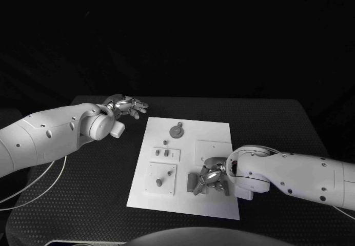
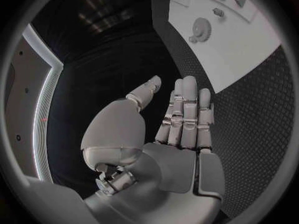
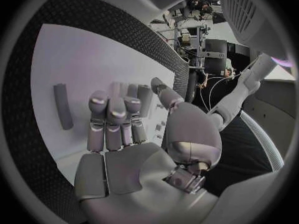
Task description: Assemble the parts on the task board
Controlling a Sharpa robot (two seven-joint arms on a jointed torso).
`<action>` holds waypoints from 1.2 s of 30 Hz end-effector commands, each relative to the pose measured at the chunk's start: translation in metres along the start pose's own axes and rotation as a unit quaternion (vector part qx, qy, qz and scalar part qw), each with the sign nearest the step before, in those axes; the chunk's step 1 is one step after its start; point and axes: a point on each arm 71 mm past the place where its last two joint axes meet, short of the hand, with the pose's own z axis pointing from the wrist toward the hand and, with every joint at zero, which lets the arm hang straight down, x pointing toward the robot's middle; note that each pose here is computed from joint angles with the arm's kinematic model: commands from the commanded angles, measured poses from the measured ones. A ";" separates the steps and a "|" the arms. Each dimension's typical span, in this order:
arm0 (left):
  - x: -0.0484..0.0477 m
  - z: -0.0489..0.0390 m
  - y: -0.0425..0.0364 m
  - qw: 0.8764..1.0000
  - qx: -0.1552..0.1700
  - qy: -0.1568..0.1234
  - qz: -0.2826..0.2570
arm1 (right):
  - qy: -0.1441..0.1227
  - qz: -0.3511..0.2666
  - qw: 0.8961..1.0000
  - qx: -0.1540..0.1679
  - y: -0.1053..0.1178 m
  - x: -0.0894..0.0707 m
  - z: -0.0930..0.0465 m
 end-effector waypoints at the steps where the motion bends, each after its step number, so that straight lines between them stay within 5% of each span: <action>1: 0.0022 0.0001 -0.0014 1.000 0.003 0.008 0.002 | -0.005 -0.005 1.000 -0.007 0.001 0.000 0.000; 36: 0.0034 0.0003 -0.0014 1.000 0.002 0.012 0.003 | -0.054 -0.052 0.997 0.004 0.008 -0.004 0.002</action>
